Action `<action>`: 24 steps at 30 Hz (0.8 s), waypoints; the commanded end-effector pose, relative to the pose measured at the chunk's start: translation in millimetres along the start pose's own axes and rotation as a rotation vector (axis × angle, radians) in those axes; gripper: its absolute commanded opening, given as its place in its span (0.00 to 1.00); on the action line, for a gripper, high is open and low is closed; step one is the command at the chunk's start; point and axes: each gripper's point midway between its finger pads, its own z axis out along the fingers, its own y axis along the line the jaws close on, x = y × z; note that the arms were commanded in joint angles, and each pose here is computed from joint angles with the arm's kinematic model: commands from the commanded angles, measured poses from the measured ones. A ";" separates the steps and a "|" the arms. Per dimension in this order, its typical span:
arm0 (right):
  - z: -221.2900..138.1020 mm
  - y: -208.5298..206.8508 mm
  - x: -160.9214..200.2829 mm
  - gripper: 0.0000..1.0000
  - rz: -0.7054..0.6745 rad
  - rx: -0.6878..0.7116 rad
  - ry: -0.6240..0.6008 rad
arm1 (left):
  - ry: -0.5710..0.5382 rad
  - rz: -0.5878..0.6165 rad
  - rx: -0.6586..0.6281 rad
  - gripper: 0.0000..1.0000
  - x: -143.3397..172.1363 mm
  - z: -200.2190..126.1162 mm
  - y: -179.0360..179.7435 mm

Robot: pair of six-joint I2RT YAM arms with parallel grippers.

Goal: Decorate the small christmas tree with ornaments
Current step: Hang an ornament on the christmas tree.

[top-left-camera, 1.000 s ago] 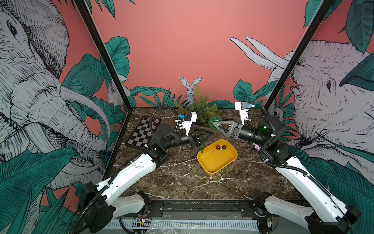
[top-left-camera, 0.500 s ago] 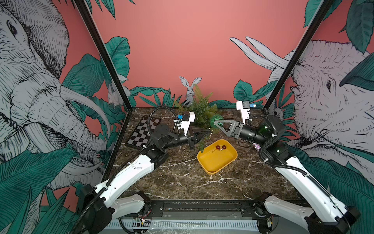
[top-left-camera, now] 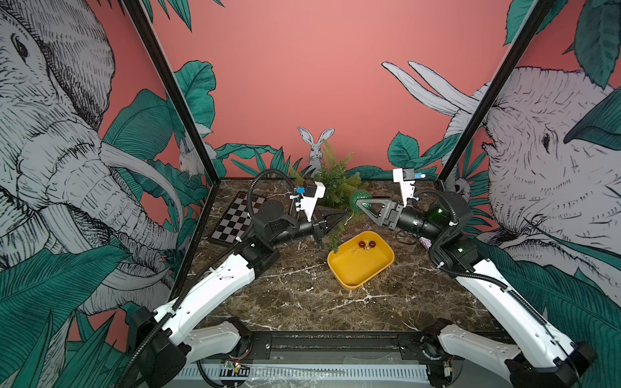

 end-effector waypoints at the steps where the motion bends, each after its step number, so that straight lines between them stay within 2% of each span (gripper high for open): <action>1: 0.4 7.0 -19.9 0.62 -0.070 -0.007 -0.064 | -0.009 0.043 -0.072 0.00 -14.9 -0.9 8.3; 14: 14.5 -14.7 -51.0 0.62 -0.137 0.081 -0.144 | 0.010 0.087 -0.232 0.00 -41.1 6.7 38.4; 22: 24.9 -28.4 -68.4 0.62 -0.156 0.114 -0.183 | 0.023 0.082 -0.282 0.00 -46.8 17.0 53.4; 24: 28.2 -30.7 -71.9 0.62 -0.158 0.115 -0.187 | 0.020 0.079 -0.315 0.00 -51.1 14.6 66.9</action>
